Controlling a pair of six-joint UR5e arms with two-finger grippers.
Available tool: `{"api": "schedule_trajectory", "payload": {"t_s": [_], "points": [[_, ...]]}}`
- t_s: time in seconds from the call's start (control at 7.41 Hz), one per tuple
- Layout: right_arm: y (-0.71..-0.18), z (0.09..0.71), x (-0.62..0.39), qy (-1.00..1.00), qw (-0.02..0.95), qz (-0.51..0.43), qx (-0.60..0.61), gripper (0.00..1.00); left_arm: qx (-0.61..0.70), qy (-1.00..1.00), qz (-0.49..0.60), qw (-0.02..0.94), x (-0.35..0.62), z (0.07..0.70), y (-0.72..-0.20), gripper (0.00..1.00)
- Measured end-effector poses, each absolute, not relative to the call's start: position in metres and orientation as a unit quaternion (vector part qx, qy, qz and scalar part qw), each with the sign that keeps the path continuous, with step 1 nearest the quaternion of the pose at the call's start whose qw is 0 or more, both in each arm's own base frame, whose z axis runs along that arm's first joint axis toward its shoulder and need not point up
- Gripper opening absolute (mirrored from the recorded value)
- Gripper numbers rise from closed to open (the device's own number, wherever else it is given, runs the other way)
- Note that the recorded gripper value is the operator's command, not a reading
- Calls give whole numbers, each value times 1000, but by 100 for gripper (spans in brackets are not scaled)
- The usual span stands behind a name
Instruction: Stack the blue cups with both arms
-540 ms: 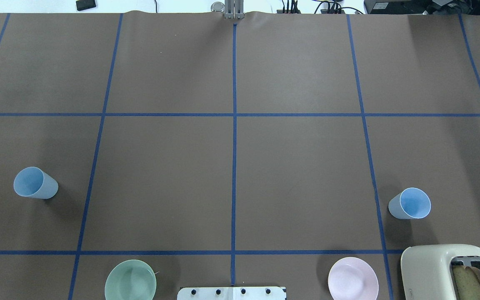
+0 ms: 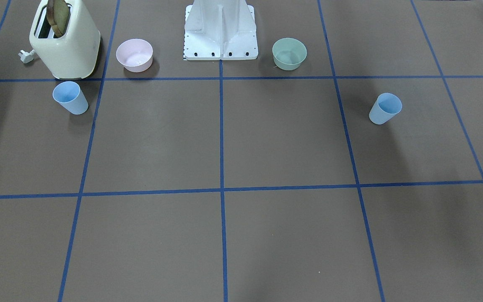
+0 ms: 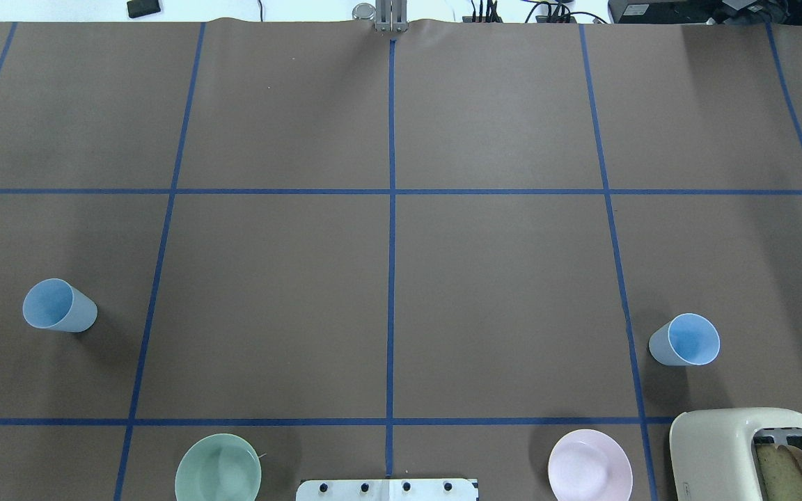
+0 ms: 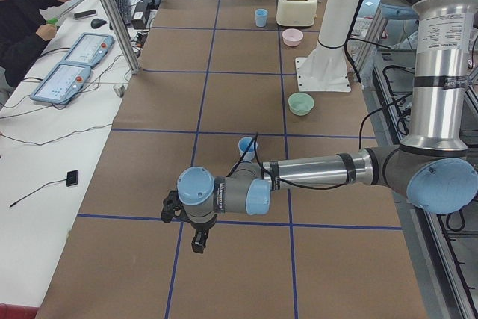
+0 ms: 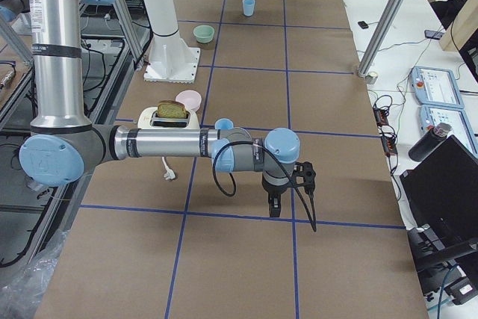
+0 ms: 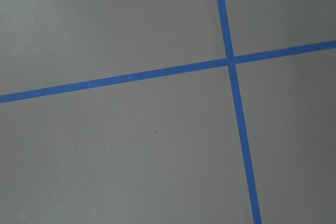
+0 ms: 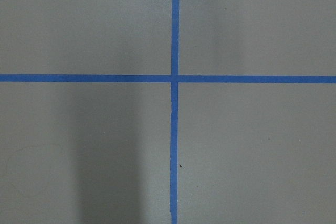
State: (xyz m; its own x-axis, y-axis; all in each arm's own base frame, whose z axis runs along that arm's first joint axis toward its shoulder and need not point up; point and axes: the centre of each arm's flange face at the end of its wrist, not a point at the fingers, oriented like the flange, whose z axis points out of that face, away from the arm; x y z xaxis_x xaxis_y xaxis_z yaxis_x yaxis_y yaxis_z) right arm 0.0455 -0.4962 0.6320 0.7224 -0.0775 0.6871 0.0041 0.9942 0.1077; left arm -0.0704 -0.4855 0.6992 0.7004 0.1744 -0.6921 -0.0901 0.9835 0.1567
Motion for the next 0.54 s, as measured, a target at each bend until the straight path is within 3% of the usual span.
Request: {"api": "schedule_trajectory", "payload": {"t_s": [0.54], "points": [[-501,604,30,-398,903,-69,147,100,60,411,49,908,-6,626,-499,99]]}}
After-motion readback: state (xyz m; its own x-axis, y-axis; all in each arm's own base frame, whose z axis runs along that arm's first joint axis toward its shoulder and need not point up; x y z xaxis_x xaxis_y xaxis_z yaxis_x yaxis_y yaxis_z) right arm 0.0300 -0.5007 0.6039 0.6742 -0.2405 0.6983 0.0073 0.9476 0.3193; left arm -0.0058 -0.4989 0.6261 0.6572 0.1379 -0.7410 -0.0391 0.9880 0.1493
